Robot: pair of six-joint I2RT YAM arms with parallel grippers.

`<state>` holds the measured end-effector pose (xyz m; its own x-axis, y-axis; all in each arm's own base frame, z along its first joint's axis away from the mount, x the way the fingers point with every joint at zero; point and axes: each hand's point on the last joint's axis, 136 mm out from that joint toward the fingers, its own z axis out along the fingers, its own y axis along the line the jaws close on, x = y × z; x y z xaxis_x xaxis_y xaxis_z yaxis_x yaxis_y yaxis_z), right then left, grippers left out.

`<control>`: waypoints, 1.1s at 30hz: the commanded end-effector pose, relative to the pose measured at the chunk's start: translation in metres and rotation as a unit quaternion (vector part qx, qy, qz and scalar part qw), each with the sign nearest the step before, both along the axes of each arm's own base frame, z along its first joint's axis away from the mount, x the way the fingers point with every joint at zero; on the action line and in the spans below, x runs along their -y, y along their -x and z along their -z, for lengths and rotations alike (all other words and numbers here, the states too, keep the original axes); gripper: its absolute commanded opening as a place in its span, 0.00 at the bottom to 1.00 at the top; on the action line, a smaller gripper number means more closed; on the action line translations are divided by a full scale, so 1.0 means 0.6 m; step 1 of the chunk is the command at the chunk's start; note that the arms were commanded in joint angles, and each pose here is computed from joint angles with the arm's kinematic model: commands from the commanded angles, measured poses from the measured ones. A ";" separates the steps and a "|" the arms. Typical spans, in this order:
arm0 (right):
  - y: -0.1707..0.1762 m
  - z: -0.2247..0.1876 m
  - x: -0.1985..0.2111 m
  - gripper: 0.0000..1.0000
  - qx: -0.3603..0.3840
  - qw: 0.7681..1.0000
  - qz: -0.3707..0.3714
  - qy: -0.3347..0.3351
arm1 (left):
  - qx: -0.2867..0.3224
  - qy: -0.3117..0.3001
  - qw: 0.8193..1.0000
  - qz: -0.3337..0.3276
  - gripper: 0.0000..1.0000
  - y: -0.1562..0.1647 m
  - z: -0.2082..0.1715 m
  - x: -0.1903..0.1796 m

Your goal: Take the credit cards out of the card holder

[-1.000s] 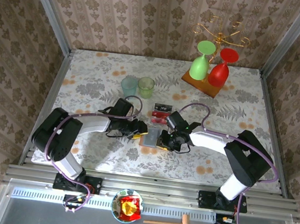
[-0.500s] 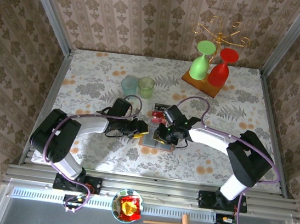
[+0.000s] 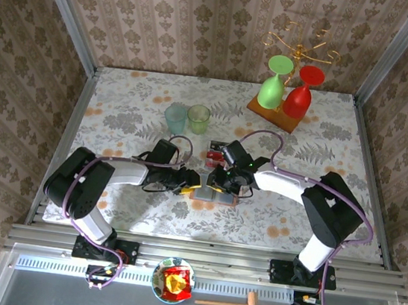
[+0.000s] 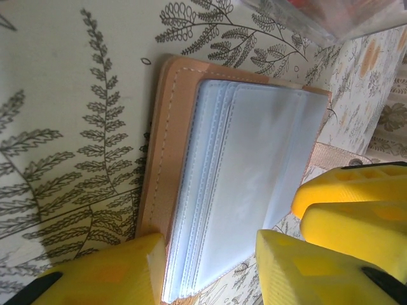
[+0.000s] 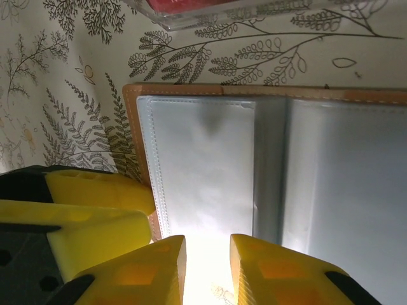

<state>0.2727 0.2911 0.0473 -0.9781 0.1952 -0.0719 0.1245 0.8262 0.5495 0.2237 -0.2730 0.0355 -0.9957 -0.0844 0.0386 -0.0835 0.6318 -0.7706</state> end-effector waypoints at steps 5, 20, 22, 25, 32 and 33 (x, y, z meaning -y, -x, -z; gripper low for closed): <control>-0.013 0.004 -0.015 0.25 -0.006 1.000 -0.002 -0.017 | -0.006 -0.002 1.000 0.000 0.42 0.011 0.003 0.007; 0.001 0.027 0.026 0.25 -0.011 0.999 -0.002 0.041 | -0.004 -0.011 1.000 -0.002 0.42 0.009 0.002 0.002; 0.001 0.027 0.029 0.25 -0.010 0.999 -0.001 0.042 | -0.005 -0.011 1.000 -0.001 0.42 0.010 0.002 0.001; 0.002 0.029 0.032 0.25 -0.010 0.999 0.000 0.044 | -0.006 -0.012 1.000 -0.001 0.42 0.011 0.003 0.001; 0.002 0.029 0.037 0.25 -0.009 0.999 0.004 0.040 | -0.005 -0.013 1.000 0.001 0.43 0.009 -0.002 0.001; 0.002 0.027 0.036 0.25 -0.008 0.999 0.004 0.038 | -0.004 -0.014 1.000 0.002 0.42 0.008 -0.004 0.001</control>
<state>0.2728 0.2789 0.0303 -0.9797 0.1934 -0.0521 0.1416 0.8527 0.5028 0.2192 -0.2774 0.0352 -0.9961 -0.0769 0.0440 -0.0829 0.6354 -0.7677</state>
